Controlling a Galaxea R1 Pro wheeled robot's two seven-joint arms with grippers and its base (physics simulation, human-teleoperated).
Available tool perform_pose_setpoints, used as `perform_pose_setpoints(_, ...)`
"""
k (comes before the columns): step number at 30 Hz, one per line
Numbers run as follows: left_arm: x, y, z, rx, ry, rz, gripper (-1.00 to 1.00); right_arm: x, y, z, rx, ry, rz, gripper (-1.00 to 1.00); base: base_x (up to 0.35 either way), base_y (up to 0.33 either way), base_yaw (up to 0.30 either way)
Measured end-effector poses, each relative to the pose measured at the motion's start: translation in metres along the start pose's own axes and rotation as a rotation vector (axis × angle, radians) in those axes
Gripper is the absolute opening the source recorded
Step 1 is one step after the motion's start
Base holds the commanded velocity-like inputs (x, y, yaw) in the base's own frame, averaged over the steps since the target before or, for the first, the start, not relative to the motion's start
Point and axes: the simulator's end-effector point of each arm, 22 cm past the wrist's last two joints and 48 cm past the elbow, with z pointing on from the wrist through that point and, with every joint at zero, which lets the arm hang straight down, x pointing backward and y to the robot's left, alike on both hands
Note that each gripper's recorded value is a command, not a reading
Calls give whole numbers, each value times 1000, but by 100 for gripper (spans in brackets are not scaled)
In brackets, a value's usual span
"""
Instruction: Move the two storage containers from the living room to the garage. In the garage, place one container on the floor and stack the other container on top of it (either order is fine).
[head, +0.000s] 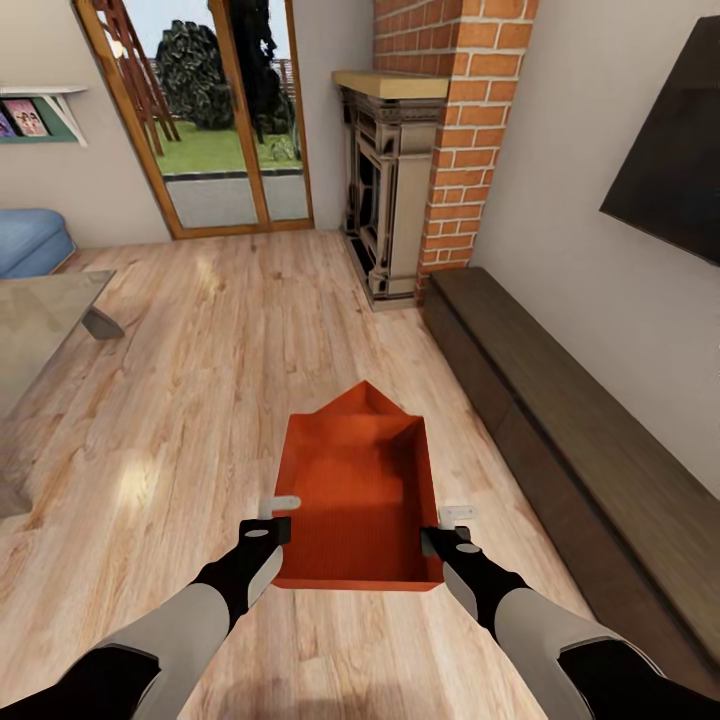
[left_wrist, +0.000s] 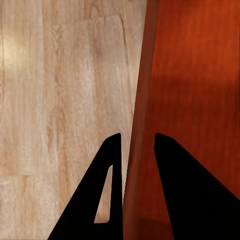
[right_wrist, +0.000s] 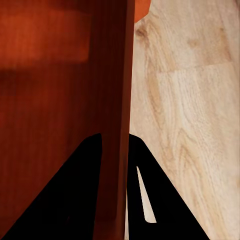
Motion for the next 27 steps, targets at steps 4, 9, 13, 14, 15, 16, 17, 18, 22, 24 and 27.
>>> perform_pose_setpoints(4,-3,0,-2,1,-5,0,-100,-4,0,-2,0,-6,0,-100,0,0,0)
perform_pose_setpoints(9,-8,0,-5,-1,-12,0,-100,-8,-1,-4,0,-13,0,-100,0,0,0)
perform_pose_setpoints(13,-11,1,-6,0,-18,-1,-100,-11,-1,-6,0,-19,0,-100,0,0,0)
perform_pose_setpoints(14,-12,1,-7,0,-19,-2,-100,-12,-1,-6,0,-20,1,-100,0,0,0)
perform_pose_setpoints(15,-13,1,-7,1,-21,-2,-100,-13,-1,-7,0,-22,0,-100,0,0,0)
perform_pose_setpoints(16,-13,1,-8,1,-22,-2,-100,-14,-1,-7,0,-23,0,-100,0,0,0)
perform_pose_setpoints(17,-14,1,-8,0,-24,-3,-100,-15,-1,-7,0,-25,0,-100,0,0,0)
perform_pose_setpoints(18,-15,1,-9,0,-25,-3,-100,-15,-1,-8,0,-26,1,-100,0,0,0)
perform_pose_setpoints(22,-19,1,-11,-1,-31,-4,-100,-19,-1,-10,0,-32,0,-100,0,0,0)
perform_pose_setpoints(24,-20,1,-12,-1,-34,-4,-100,-20,-1,-11,1,-35,0,-100,0,0,0)
perform_pose_setpoints(27,-23,2,-14,-1,-39,-5,-100,-23,-1,-12,1,-40,0,-100,0,0,0)
